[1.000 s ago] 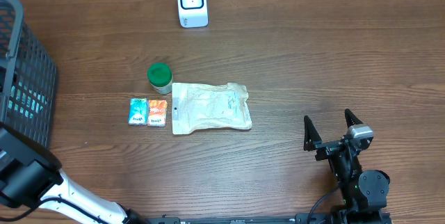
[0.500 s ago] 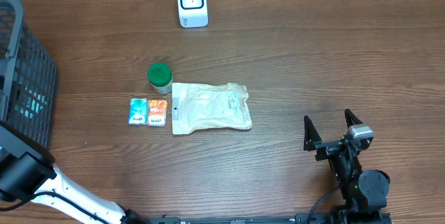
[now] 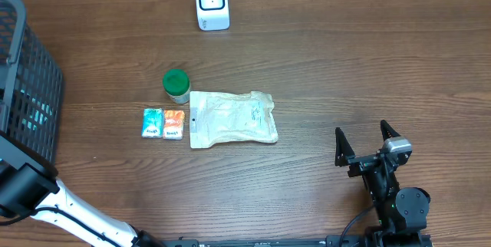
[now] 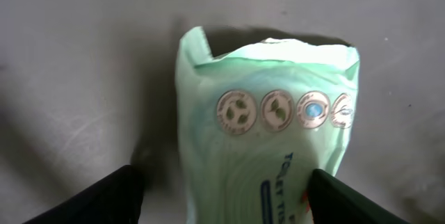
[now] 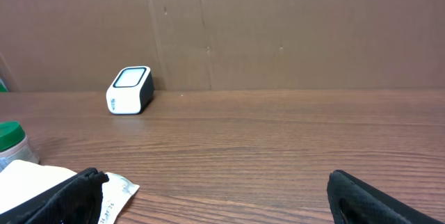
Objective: Scan the item barcode
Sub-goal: 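Grasp the mint-green tissue wipes pack with the left gripper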
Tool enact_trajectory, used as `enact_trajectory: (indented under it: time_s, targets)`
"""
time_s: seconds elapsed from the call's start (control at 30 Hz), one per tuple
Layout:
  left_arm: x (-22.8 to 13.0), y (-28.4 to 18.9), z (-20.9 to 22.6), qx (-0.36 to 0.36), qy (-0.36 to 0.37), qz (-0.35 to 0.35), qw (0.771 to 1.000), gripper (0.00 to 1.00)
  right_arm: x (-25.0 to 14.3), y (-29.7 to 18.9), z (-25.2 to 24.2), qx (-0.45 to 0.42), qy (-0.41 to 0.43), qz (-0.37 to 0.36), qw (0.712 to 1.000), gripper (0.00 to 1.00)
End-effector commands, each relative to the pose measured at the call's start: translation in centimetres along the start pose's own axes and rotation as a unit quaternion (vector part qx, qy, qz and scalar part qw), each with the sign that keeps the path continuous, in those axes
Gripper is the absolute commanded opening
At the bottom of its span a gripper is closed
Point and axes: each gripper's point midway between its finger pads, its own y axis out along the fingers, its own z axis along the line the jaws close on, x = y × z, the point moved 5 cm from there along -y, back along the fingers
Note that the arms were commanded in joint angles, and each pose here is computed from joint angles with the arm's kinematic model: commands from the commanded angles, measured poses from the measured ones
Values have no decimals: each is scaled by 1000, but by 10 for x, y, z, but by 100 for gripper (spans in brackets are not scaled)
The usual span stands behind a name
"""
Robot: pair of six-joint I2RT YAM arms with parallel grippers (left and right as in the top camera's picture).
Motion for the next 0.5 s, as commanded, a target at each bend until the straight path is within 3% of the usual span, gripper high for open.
enact_trajectory:
  time_s: [0.0,0.07,0.17,0.23,0.47]
  targets:
    - [-15,28,12,27,-9,38,999,72,-2,0,0,2,1,-2,1000,100]
    - [-16,31,13,28,-3,41,999,63,-2,0,0,2,1,-2,1000,100]
    - [-16,31,13,27,12,42,999,25,-2,0,0,2,1,-2,1000,100]
    - [-17,30,13,28,15,45,998,11,-2,0,0,2,1,-2,1000,100]
    - [-23,20,15,33,22,62,997,4,-2,0,0,2,1,-2,1000,100]
